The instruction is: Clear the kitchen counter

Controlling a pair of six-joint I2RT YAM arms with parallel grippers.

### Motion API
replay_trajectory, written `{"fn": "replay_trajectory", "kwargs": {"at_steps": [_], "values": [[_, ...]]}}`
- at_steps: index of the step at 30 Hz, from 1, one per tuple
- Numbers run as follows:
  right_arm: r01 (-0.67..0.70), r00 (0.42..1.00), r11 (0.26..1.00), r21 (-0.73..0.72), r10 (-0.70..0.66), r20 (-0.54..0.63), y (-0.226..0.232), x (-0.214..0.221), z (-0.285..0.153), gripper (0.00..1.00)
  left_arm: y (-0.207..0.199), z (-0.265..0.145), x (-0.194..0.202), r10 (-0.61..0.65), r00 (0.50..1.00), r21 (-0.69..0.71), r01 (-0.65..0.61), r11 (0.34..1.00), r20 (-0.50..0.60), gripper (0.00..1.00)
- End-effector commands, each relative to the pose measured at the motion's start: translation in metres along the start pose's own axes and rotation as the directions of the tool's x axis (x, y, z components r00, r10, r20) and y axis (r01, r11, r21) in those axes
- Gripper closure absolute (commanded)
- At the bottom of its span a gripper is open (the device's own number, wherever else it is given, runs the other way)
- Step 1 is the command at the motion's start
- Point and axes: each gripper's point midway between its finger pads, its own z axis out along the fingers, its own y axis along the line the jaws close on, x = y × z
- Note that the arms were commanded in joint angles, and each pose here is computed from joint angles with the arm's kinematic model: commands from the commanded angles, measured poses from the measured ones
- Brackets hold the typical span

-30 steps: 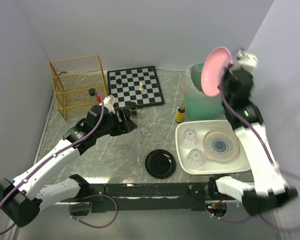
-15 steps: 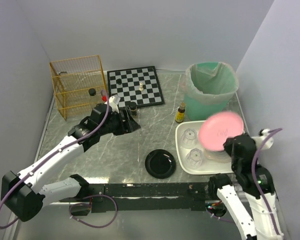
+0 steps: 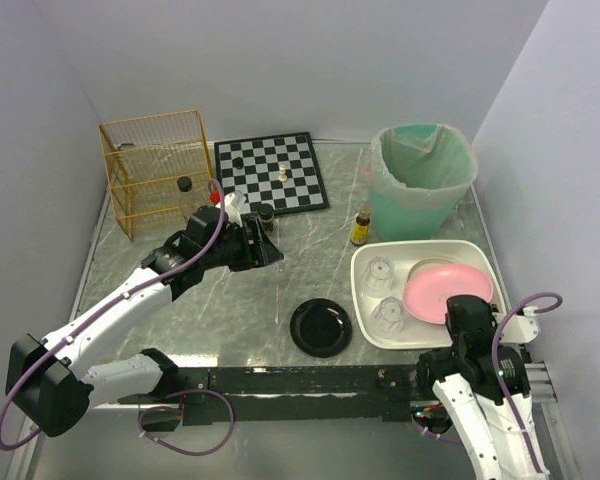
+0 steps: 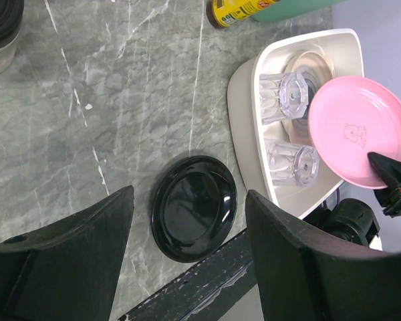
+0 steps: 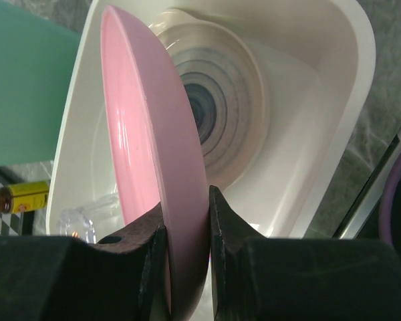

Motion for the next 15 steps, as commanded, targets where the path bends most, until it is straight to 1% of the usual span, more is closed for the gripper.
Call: {"fn": "replay_trajectory", "kwargs": {"at_steps": [1,7,15], "values": [[-0.143,0.989,0.989,-0.031,0.144,0.038,0.009,-0.003,0.007,1.0,-0.011,-0.002,-0.01,0.026,0.999,0.049,-0.028,0.998,0.033,0.28],[-0.115,0.992,0.992,-0.048,0.117,0.054,0.025,-0.001,0.017,1.0,-0.008,-0.002,-0.006,0.031,0.999,0.044,-0.032,0.999,0.025,0.28],[-0.066,0.997,0.997,-0.03,0.067,0.034,0.039,0.007,0.031,1.0,-0.007,-0.002,-0.007,0.037,0.999,0.04,-0.038,0.998,0.025,0.28]]}}
